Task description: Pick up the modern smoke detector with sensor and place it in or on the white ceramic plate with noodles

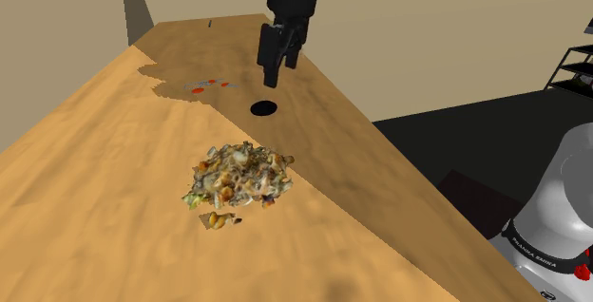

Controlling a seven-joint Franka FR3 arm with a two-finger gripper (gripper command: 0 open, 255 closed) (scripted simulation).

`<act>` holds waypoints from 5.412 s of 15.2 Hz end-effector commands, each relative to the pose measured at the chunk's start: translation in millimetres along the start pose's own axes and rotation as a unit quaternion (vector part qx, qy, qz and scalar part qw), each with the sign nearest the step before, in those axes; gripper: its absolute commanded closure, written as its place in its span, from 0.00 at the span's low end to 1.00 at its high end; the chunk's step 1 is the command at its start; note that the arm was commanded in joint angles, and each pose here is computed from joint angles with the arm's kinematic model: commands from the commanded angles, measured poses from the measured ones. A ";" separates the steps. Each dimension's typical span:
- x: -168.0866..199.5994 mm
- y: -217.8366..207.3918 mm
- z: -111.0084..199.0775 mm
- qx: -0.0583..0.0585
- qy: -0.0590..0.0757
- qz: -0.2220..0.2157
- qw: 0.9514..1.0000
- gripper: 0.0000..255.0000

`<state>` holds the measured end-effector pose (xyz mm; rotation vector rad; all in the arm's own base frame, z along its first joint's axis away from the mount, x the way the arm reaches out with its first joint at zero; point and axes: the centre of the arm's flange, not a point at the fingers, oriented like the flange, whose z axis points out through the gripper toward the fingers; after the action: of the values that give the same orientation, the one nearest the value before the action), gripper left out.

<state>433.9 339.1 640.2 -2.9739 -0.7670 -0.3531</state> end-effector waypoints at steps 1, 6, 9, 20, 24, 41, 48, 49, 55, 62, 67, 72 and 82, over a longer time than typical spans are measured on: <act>12.5 -22.6 -3.6 -0.003 0.009 -0.018 1.000 0.00; 29.8 -52.1 1.6 -0.007 0.021 -0.041 0.999 0.00; 30.5 -51.9 17.4 -0.007 0.021 -0.041 0.999 0.00; 31.0 -51.6 31.0 -0.007 0.021 -0.041 0.999 1.00; 31.0 -51.6 31.0 -0.007 0.021 -0.041 0.999 1.00; 12.8 -28.9 50.9 0.035 -0.021 -0.137 0.990 0.00; 12.9 -29.0 50.9 0.035 -0.021 -0.137 0.990 0.00; 12.9 -29.0 50.9 0.035 -0.021 -0.137 0.990 0.00; 13.3 -28.9 49.5 0.035 -0.021 -0.137 0.990 1.00; 16.6 -28.8 35.5 0.035 -0.021 -0.137 0.990 1.00; 22.7 -28.6 9.8 0.035 -0.021 -0.137 0.990 1.00; 28.8 -28.4 -15.8 0.035 -0.021 -0.137 0.990 1.00; 21.8 -79.0 -47.4 0.035 -0.021 -0.137 0.990 1.00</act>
<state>414.1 406.0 690.3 -2.8197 -1.1742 -0.2706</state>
